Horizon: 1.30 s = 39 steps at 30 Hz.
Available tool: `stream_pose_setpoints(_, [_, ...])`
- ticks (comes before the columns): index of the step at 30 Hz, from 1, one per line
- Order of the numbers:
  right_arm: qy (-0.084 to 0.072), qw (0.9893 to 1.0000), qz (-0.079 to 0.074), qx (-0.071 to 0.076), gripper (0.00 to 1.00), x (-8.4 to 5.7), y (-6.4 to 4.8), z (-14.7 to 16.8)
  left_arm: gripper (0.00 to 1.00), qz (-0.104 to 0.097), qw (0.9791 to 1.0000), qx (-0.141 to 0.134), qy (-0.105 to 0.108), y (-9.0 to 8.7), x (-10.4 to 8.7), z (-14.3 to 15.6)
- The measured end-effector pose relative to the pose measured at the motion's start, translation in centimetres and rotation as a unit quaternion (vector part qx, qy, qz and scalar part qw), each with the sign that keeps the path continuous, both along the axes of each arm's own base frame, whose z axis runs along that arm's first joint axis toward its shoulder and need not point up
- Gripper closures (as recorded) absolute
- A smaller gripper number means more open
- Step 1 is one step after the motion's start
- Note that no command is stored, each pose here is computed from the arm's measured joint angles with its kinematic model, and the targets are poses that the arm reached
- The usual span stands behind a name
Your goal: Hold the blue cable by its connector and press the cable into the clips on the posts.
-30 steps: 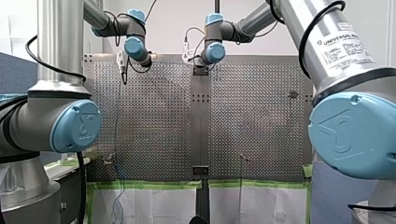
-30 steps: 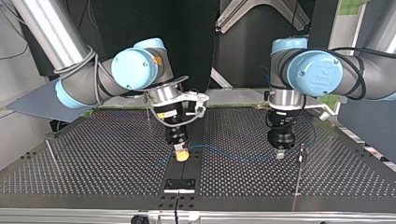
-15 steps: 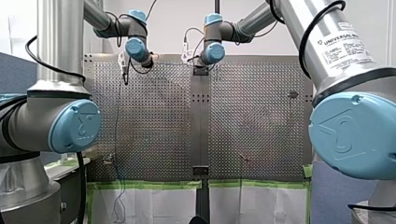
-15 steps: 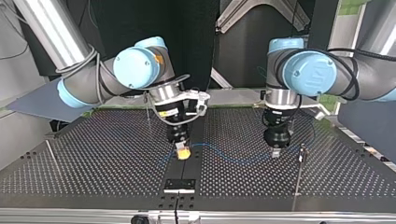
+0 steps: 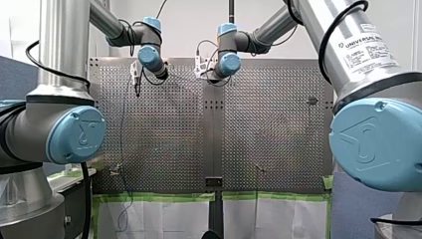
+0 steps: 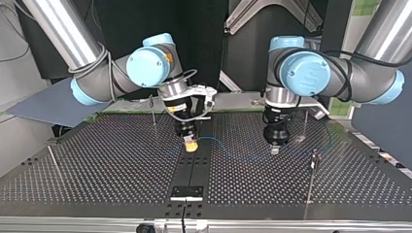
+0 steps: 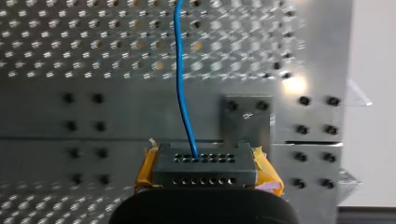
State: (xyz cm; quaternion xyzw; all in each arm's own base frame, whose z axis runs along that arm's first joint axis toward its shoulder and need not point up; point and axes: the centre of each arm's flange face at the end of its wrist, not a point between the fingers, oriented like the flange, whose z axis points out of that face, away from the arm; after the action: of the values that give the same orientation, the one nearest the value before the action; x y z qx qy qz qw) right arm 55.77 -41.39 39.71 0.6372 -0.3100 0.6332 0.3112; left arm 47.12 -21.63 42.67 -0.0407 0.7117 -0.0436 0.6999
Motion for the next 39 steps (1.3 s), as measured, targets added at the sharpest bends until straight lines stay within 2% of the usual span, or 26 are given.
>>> stream_pose_setpoints(6, [0.015,0.9996,-0.013,0.019,1.00,-0.8,0.4,-2.4,1.00,-0.005,1.0000,0.002,0.007,-1.0,-0.4,-1.2])
stream_pose_setpoints(11, [0.020,0.9991,-0.022,0.031,1.00,-1.3,0.4,-3.7,1.00,-0.009,0.9996,0.011,0.025,-2.1,-0.4,-2.9])
stream_pose_setpoints(20, [0.012,0.9980,-0.038,0.049,1.00,-2.4,0.3,-6.3,1.00,-0.006,0.9992,0.006,0.039,-3.3,-1.5,-5.5])
stream_pose_setpoints(25, [0.011,0.9975,-0.049,0.049,1.00,-2.9,0.5,-7.8,1.00,-0.013,0.9985,0.007,0.052,-4.1,-1.9,-8.4])
stream_pose_setpoints(31, [0.019,0.9969,-0.063,0.043,1.00,-3.6,0.7,-9.6,1.00,-0.023,0.9973,0.011,0.069,-5.7,-3.0,-12.1])
stream_pose_setpoints(35, [0.025,0.9962,-0.073,0.039,1.00,-4.2,0.8,-10.8,1.00,-0.023,0.9977,0.009,0.063,-6.7,-3.7,-12.8])
stream_pose_setpoints(39, [0.026,0.9960,-0.076,0.039,1.00,-4.6,1.0,-11.9,1.00,-0.020,0.9982,0.008,0.056,-7.3,-3.8,-13.3])
